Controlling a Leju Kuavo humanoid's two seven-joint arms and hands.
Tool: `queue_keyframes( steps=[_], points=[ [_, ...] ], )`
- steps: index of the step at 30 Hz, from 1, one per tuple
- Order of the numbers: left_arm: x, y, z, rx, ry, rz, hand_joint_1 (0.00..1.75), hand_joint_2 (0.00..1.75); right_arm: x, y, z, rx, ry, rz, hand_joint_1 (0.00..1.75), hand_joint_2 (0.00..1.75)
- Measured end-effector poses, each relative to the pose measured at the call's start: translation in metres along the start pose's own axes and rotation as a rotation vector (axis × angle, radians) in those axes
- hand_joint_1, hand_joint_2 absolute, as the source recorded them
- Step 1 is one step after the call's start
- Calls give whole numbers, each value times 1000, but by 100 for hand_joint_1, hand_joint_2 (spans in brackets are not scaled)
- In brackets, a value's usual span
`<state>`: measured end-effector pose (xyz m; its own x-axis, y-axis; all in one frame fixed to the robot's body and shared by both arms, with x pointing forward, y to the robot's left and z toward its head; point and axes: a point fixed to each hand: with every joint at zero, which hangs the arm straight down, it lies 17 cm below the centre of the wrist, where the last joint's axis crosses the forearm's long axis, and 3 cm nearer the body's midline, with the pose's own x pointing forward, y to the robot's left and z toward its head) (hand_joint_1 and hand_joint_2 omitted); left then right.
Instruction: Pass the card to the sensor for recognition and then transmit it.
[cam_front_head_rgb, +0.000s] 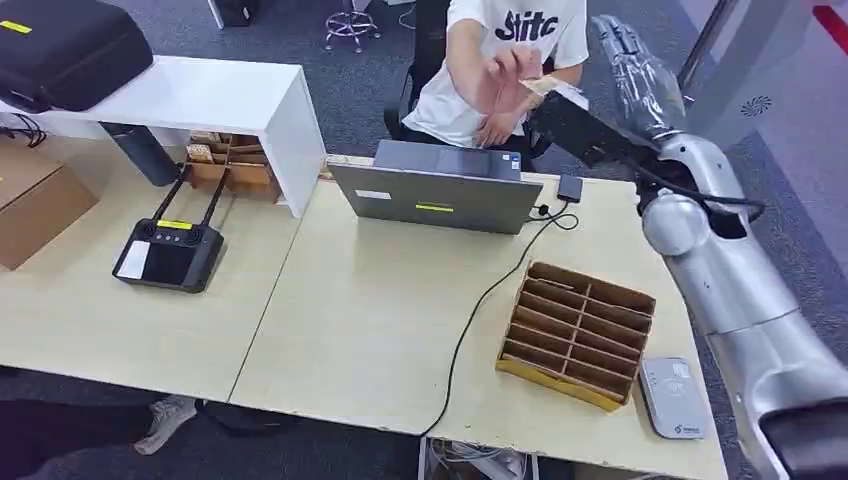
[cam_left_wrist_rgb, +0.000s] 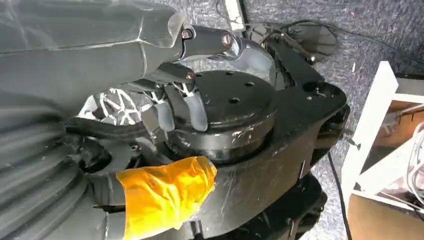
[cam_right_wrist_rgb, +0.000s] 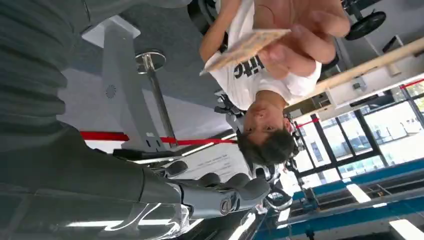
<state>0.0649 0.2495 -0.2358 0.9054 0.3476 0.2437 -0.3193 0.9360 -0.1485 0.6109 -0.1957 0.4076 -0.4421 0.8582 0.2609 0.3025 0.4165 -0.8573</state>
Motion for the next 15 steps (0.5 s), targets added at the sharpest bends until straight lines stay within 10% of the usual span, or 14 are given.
queue_keyframes(
  steps=[8,9,10,11,15],
  points=[
    [-1,2,-4,17,19,-22,0,175,-13,22,-10,35,90,86,0,175],
    [-1,2,-4,21,19,-25,0,175,-13,23,-10,26,92,88,28,175],
    [-1,3,-4,27,20,-29,0,175,-12,24,-11,17,91,86,148,175],
    [-2,4,-4,33,21,-33,0,175,-10,24,-11,9,87,85,171,175],
    [-4,6,-4,52,24,-48,0,175,-4,27,-8,-17,62,73,175,175]
  ],
)
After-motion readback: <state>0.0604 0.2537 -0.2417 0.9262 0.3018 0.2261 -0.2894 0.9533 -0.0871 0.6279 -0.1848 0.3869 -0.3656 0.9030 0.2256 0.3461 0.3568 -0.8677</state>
